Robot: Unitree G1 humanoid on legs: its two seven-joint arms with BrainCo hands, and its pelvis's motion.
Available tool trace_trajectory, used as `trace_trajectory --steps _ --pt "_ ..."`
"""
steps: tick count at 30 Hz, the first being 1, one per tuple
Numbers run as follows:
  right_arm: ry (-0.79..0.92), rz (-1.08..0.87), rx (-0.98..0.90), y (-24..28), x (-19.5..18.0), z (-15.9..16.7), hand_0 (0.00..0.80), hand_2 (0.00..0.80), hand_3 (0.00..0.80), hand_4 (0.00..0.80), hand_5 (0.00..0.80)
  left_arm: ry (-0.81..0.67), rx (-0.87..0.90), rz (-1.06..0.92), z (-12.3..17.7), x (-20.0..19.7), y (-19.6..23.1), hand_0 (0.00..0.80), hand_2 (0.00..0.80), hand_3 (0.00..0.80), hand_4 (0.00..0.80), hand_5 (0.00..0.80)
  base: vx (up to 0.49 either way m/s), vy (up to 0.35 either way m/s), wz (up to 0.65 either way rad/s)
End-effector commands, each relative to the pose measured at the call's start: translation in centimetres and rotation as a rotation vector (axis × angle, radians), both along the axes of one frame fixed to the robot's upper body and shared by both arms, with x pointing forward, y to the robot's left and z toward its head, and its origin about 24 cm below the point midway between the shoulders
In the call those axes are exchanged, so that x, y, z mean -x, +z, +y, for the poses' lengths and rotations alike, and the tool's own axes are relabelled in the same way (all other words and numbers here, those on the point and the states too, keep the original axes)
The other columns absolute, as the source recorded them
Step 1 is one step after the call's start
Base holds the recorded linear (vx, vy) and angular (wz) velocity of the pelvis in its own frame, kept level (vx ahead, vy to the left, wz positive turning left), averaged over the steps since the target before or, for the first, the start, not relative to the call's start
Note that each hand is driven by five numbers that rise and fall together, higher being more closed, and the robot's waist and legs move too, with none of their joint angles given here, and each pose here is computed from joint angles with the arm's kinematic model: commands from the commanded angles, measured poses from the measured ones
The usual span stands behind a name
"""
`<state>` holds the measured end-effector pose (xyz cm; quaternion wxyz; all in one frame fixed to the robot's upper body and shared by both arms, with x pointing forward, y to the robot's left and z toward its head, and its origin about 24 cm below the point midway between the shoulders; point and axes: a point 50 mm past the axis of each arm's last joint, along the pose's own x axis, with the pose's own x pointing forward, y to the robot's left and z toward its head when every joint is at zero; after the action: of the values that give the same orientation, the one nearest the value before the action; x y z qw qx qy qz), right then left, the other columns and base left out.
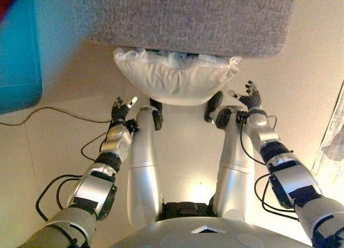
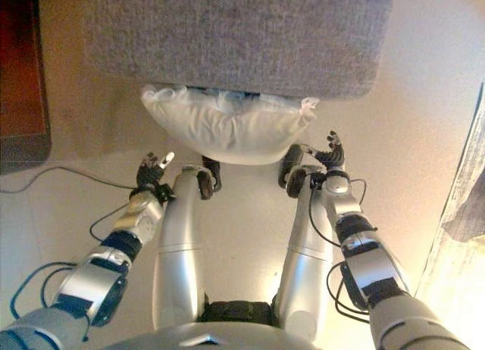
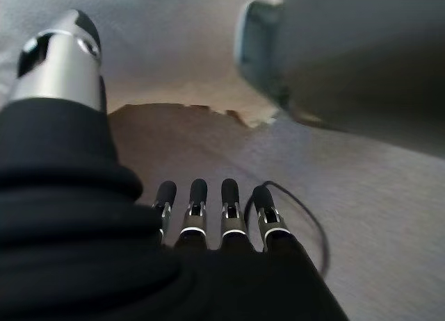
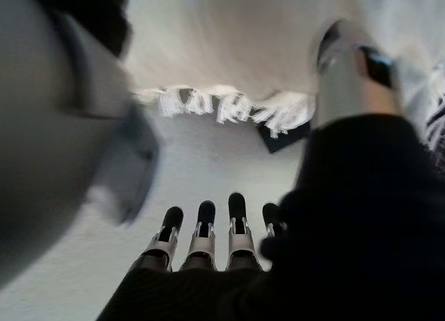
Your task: Pick up the cushion and take it to the sofa
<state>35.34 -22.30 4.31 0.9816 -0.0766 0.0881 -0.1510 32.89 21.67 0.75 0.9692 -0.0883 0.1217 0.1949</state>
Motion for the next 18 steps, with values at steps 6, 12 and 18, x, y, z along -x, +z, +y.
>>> trace_trajectory --steps 6,12,18 --pt "-0.012 -0.071 -0.010 0.8 0.7 -2.2 0.000 0.000 0.000 0.000 0.000 0.134 -0.021 -0.124 2.0 0.4 1.4 0.000 0.000 0.000 0.000 0.000 0.001 0.004 -0.02" --pt "0.070 -0.108 -0.128 2.4 0.0 -2.5 0.000 0.000 0.000 0.000 0.000 0.118 -0.015 -0.271 2.6 -1.1 4.9 0.000 0.000 0.000 0.000 0.000 0.004 -0.002 -0.02" --pt "0.156 -0.197 -0.108 4.6 0.4 -3.2 0.000 0.000 0.000 0.000 0.000 0.031 0.010 -0.378 3.6 -2.0 8.0 0.000 0.000 0.000 0.000 0.000 0.055 -0.024 -0.02"
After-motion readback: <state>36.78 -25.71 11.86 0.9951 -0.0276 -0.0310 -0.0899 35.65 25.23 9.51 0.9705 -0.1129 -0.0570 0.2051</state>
